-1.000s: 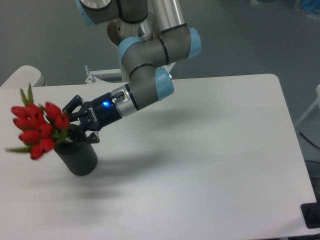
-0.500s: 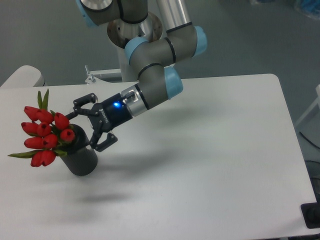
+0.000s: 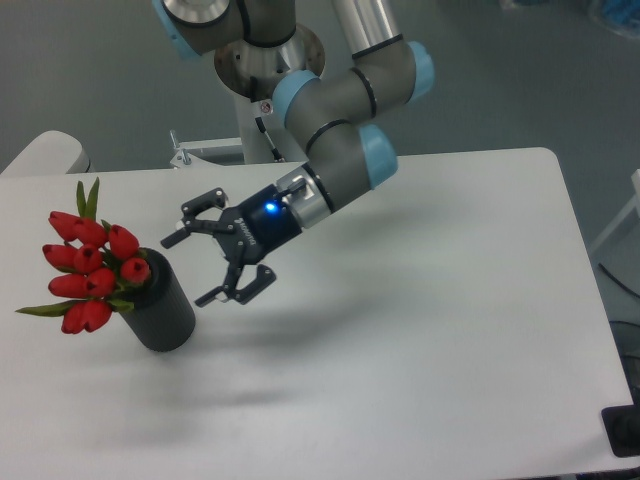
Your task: Insert the flowers into the vase
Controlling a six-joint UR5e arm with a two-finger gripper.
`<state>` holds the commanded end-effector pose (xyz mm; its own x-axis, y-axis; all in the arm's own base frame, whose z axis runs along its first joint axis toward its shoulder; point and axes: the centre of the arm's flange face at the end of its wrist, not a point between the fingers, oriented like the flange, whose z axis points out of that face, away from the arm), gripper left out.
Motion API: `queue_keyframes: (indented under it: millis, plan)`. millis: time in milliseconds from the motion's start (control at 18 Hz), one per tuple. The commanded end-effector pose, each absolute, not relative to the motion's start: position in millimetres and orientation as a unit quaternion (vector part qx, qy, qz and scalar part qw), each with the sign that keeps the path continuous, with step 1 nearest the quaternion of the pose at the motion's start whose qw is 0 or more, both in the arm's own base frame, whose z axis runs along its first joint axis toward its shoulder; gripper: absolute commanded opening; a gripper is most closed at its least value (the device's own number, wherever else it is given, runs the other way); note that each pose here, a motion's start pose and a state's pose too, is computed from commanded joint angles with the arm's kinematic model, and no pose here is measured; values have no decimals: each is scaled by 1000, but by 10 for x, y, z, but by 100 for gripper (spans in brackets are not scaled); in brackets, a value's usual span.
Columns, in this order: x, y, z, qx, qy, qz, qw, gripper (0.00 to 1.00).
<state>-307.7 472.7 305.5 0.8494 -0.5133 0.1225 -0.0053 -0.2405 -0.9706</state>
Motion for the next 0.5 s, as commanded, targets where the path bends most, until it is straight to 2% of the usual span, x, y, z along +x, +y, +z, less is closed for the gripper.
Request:
queue_keyframes:
  millis: [500]
  plan:
    - [-3721,4731,3150,-821,182,-140,523,100]
